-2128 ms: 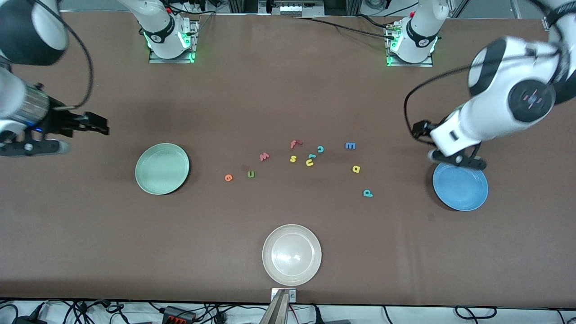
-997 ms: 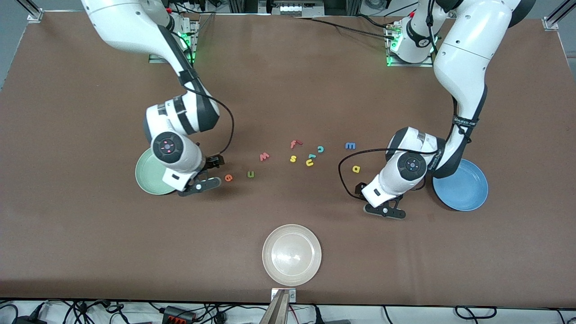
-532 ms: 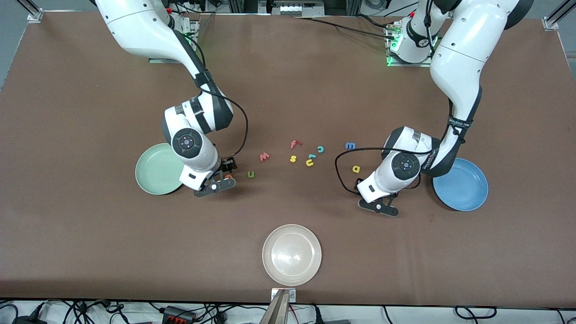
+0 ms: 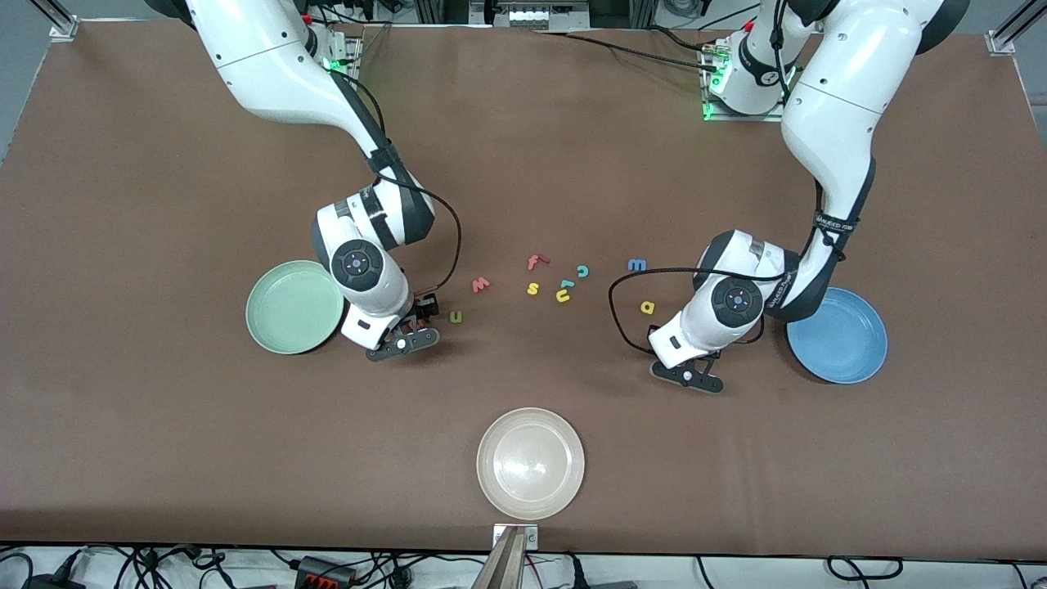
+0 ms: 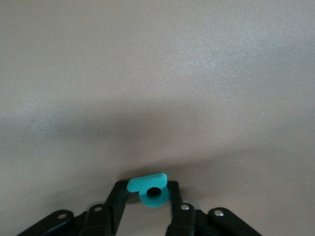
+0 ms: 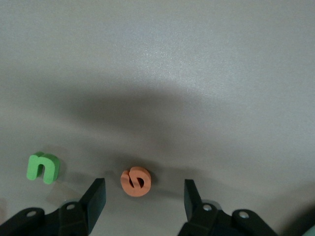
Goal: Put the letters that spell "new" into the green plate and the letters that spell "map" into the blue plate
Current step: 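Lower both grippers and grasp the orange and teal letters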
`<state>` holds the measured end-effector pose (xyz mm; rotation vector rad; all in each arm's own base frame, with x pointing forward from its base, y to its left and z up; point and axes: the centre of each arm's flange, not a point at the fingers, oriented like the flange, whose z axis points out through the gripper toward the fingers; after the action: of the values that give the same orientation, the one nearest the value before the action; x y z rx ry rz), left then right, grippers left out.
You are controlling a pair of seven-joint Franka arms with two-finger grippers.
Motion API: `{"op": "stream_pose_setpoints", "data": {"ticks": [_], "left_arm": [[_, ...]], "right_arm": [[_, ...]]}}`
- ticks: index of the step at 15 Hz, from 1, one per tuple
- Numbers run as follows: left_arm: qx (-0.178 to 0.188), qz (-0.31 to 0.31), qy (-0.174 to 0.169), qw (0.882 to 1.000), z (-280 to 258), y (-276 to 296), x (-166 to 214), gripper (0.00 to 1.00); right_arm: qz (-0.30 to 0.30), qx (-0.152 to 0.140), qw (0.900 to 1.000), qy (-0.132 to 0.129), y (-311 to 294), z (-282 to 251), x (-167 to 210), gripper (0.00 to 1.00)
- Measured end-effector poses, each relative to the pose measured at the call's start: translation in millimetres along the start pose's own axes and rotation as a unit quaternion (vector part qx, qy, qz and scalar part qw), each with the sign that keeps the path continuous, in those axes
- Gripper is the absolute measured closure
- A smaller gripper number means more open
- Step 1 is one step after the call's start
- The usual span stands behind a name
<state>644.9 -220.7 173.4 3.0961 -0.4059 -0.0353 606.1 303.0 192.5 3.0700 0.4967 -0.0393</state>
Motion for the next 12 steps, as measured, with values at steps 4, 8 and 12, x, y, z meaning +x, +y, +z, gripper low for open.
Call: {"op": "stream_pose_setpoints", "data": {"ticks": [4,8,12], "left_arm": [[0.0,0.0,0.001,1.0,-1.0,-0.4,0.7,0.81],[0.0,0.006,0.002,1.0,-2.0,-4.8,1.8,0.87],[0.0,0.006,0.016,1.0,-12.6,-9.6,9.5,0.69]], "right_arm": [[0.002,0.0,1.0,0.004,-0.4,0.0,0.8,0.43],[-0.001,0.0,1.0,0.006,-5.3,5.9,0.6,0.44],[-0.002,0.0,1.0,0.006,-6.0,7.7,0.5,0.44]]}}
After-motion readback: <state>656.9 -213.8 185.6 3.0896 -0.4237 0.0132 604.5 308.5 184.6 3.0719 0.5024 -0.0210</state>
